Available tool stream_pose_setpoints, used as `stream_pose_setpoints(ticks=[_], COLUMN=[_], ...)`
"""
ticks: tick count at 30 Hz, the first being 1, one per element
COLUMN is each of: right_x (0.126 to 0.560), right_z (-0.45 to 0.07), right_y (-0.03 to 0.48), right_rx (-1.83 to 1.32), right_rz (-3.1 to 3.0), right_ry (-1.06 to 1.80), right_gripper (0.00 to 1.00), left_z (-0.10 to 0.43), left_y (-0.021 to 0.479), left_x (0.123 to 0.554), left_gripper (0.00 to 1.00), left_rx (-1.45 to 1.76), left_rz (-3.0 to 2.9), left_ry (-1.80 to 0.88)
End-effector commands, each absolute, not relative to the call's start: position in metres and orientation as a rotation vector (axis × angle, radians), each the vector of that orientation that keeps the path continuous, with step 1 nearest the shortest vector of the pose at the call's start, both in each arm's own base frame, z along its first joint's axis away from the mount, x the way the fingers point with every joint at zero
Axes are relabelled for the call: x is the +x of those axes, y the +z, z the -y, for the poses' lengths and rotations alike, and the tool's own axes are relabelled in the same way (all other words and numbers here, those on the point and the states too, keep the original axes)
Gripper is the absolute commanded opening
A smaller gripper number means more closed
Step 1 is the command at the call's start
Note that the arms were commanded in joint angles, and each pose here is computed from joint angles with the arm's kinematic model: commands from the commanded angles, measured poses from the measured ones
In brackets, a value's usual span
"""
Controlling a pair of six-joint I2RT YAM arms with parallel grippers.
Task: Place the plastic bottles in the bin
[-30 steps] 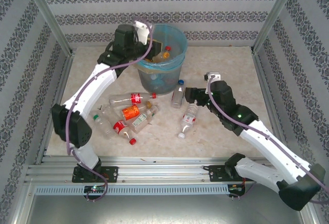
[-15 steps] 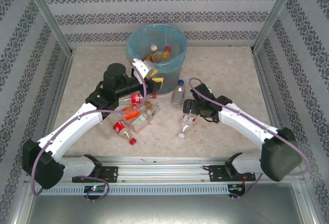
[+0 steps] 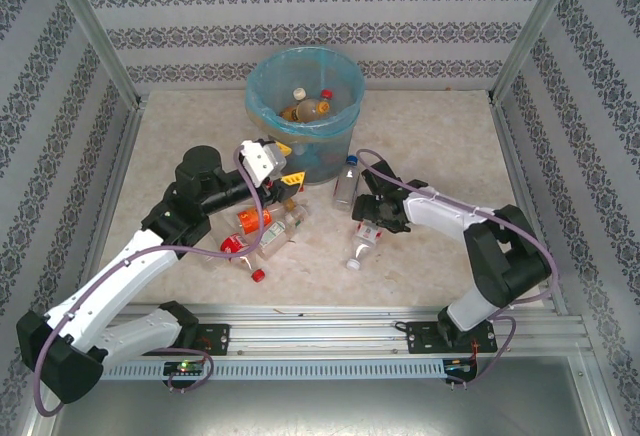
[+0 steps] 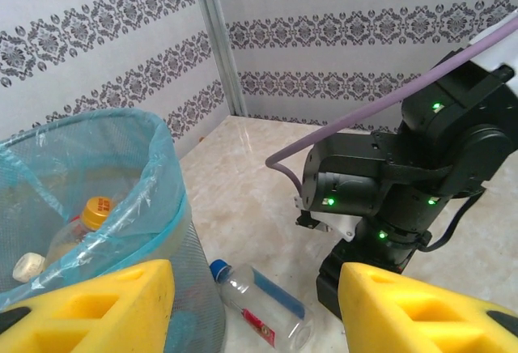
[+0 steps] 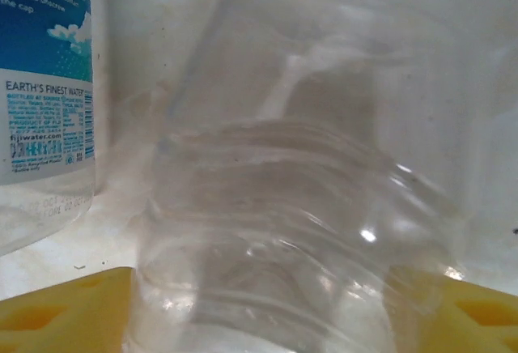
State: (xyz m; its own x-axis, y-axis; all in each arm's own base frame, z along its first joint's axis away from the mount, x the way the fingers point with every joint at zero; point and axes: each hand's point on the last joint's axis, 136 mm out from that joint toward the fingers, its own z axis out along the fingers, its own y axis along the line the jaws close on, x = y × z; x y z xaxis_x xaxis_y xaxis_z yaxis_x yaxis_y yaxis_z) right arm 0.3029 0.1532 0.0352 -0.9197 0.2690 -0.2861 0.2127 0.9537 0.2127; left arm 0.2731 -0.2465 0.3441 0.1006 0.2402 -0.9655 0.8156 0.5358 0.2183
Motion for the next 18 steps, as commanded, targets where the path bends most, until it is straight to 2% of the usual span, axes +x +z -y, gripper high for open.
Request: stream_pose_setpoints(ticks=[1,3,6,13,18], right_x=[0.309,0.307,0.304,0.297,0.296], right_z=[-0.158,-0.152,-0.141,-0.124,-0.128], right_y=[0.042,0.044,0.051,0.082,0.133], right_rx=[0.362,0.381,0.413,0.401,0.292], right_rz=[-2.772,-2.764,-2.740,-2.632,-2.433], right_ry=[0.322,0.324,0.343,0.426,0.592], right_gripper=[0.71,0.64,0.60,0.57,0.55], left_z=[0.255,0.256,0.256,0.257,0.262], left_y=[0.362,0.368,0.371,0.375,0.377], left_x=[0.263,0.262,0.263,0.283,0.298], left_gripper=[0.57,0.57,0.57,0.59,0.59], left_rx=[0.979,0.974,0.963,0.852,0.790], left_rz=[-1.389,-1.376,-1.367,-1.445,-1.522], left_ry=[-0.612,-0.629,-0.630,-0.654,-0.691])
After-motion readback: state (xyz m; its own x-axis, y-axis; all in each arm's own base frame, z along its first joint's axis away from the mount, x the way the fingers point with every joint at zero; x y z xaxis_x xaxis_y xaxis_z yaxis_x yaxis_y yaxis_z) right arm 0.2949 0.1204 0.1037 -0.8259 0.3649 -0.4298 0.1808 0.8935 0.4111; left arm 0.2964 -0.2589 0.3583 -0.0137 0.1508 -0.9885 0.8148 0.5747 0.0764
